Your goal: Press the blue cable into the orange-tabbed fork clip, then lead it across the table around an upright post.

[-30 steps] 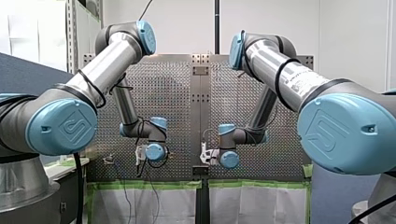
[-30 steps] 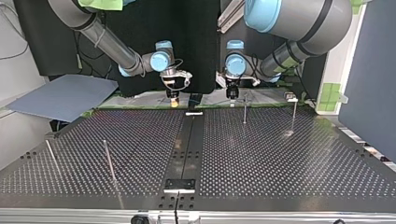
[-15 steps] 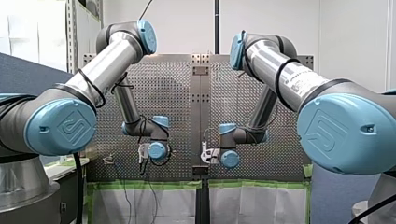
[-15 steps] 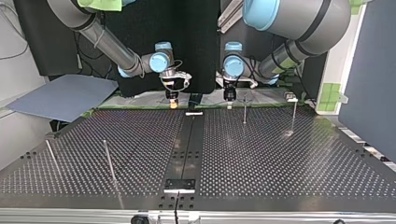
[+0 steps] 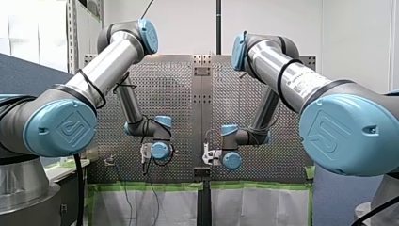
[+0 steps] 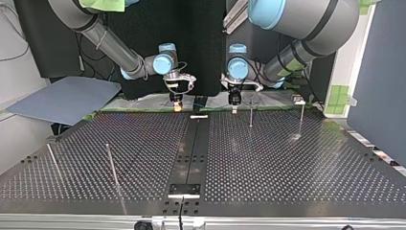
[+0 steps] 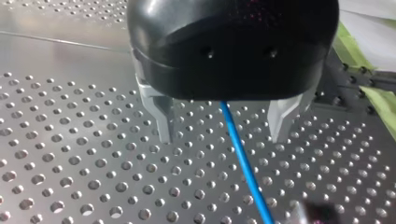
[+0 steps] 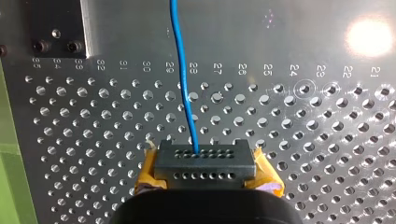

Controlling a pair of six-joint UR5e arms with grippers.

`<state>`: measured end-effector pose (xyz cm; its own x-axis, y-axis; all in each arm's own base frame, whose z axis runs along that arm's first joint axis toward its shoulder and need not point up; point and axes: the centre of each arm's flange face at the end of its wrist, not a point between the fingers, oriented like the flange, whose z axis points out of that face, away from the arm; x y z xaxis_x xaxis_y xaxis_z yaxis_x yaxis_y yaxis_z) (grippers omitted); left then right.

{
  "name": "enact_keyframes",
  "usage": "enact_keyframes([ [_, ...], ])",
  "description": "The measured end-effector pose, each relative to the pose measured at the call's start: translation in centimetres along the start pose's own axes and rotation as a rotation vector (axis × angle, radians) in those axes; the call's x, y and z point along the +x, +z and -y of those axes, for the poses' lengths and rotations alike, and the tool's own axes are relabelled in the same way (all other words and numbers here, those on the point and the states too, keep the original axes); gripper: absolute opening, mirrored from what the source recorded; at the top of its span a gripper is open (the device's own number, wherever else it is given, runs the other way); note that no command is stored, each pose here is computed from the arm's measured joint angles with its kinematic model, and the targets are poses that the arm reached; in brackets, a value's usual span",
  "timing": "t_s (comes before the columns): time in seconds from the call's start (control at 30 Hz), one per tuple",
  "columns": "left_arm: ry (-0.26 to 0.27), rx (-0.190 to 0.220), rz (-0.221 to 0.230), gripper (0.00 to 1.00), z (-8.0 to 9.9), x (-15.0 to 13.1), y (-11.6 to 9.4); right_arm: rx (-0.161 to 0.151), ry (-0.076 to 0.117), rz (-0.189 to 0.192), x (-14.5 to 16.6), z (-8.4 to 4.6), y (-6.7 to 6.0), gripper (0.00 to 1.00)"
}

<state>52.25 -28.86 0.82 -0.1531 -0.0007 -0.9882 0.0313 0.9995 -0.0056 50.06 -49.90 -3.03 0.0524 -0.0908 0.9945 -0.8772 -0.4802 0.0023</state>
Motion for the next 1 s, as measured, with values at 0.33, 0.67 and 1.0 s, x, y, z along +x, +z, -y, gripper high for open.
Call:
enact_keyframes([
  [0.33, -0.021, -0.004, 0.001, 0.32, 0.46, 0.01, -0.28, 0.001, 0.0, 0.002, -0.07, 0.02, -0.04, 0.0],
  [0.67, -0.01, -0.049, 0.006, 0.0, 0.64, 0.03, -0.68, 0.001, 0.0, 0.004, -0.15, 0.0, -0.05, 0.0],
  [1.0, 0.007, -0.054, 0.004, 0.0, 0.81, 0.07, -0.87, 0.001, -0.001, 0.006, -0.17, -0.01, -0.07, 0.0],
])
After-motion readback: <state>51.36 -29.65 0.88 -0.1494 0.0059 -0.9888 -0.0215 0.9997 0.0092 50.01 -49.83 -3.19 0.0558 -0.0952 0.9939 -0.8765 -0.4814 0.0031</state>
